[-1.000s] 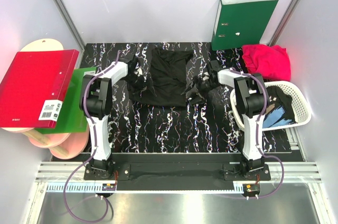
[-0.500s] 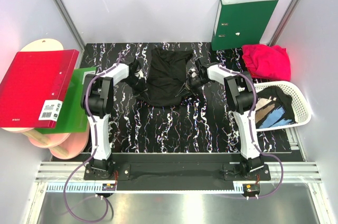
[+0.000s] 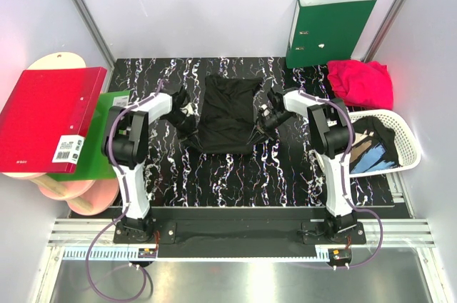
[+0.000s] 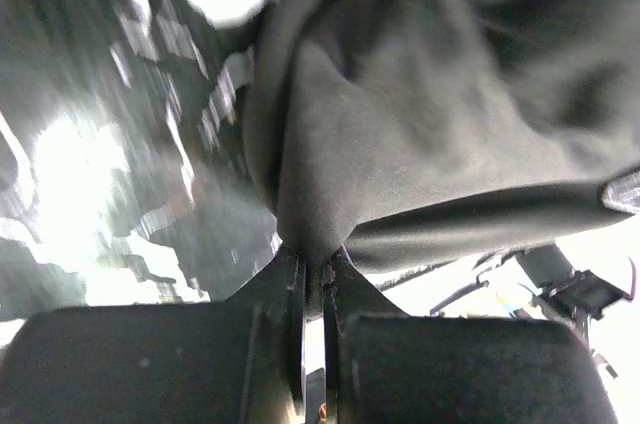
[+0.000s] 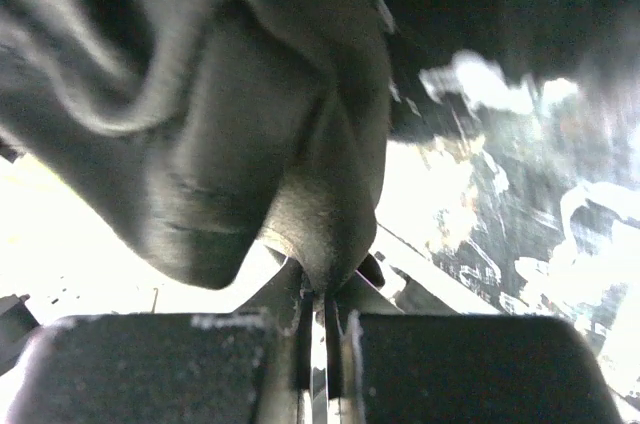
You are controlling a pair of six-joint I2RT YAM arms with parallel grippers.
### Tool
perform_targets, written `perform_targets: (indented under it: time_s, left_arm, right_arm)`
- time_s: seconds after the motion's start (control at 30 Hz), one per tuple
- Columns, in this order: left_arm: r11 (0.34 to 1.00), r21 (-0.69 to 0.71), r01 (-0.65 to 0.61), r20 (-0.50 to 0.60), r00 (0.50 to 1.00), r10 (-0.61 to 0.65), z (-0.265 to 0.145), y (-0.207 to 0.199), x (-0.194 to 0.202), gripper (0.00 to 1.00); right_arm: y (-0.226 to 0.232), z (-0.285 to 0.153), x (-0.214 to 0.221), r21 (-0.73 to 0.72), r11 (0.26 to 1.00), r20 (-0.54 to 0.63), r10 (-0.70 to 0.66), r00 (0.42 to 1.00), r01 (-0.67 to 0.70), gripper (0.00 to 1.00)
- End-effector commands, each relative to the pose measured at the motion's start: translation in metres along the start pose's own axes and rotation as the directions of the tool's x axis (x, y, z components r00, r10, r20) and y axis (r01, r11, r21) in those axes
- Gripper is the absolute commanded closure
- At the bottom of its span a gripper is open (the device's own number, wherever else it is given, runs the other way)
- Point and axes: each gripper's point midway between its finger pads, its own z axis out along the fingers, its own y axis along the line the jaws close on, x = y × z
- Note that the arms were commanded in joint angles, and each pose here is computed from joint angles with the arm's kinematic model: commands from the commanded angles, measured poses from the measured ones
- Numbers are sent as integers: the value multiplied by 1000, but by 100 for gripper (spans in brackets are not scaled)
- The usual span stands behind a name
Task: Fold and stack the t-shirts
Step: Grab one side of the 2/3 rectangular tshirt with both arms, then fold the long partially folded tshirt into a neat square
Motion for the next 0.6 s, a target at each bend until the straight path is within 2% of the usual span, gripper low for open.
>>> perform_targets:
  time_s: [0.0, 0.23, 0.43, 0.57]
  left_arm:
    - [998, 49, -45, 45, 998, 43, -36, -21, 19, 100]
    - [988, 120, -100, 158, 984, 80, -76, -65, -5, 100]
    - [984, 149, -94, 234, 970, 58, -91, -92, -42, 100]
    - [978, 185, -94, 295, 955, 36, -102, -114, -68, 100]
  right_arm:
    - [-7, -13, 33, 90, 994, -37, 69, 997, -65, 100]
    - [26, -40, 15, 79, 996, 71, -40, 997, 34, 100]
    - [67, -77, -22, 61, 986, 225, -163, 961, 153, 100]
    - [74, -90, -54, 52, 983, 284, -182, 942, 174, 100]
